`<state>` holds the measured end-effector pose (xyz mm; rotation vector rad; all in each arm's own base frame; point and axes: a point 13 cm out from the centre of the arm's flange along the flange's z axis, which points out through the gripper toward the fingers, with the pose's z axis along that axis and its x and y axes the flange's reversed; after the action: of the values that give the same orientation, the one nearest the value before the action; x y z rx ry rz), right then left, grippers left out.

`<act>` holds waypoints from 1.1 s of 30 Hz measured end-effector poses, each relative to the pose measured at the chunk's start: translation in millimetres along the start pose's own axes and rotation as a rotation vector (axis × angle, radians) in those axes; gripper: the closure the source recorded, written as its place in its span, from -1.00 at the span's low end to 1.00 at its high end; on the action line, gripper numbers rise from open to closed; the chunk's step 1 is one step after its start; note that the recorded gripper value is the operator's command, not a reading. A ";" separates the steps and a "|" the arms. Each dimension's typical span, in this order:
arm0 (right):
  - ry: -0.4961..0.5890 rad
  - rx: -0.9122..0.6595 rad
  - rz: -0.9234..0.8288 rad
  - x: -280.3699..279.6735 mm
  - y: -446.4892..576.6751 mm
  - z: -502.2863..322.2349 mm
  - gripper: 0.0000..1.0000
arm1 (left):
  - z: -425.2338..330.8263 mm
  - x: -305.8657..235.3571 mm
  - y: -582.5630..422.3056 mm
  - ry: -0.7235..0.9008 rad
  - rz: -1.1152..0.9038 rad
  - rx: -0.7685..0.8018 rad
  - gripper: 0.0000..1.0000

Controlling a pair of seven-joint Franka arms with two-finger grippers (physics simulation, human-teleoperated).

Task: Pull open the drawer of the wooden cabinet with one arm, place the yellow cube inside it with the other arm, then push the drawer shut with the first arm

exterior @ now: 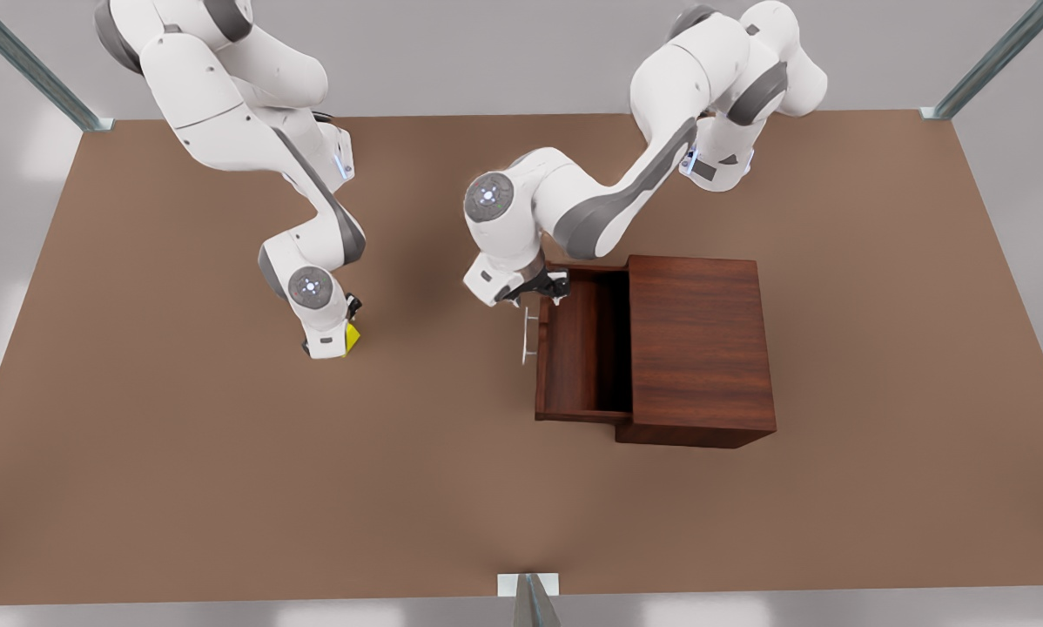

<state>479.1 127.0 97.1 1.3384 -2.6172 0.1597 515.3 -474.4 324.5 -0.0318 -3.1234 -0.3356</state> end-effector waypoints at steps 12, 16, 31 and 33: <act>-0.004 0.001 -0.067 -3.2 -4.9 31.3 -1.00 | 33.2 -117.6 365.5 0.345 -0.402 0.243 0.57; -0.017 0.009 -0.080 -5.7 -7.3 34.7 -1.00 | 13.5 -121.8 318.2 0.362 -0.536 0.336 0.57; -0.257 0.119 -0.071 -73.5 -65.3 -144.3 -0.13 | -20.5 -103.0 313.0 0.335 -1.344 0.223 0.57; -0.294 0.147 -0.067 -89.2 -72.6 -200.4 -0.13 | -19.1 -105.8 314.4 0.338 -1.415 0.220 0.57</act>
<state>614.1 192.1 272.9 1.6063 -2.8418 0.1590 627.5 -173.4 409.8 1.9399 -2.2493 0.0564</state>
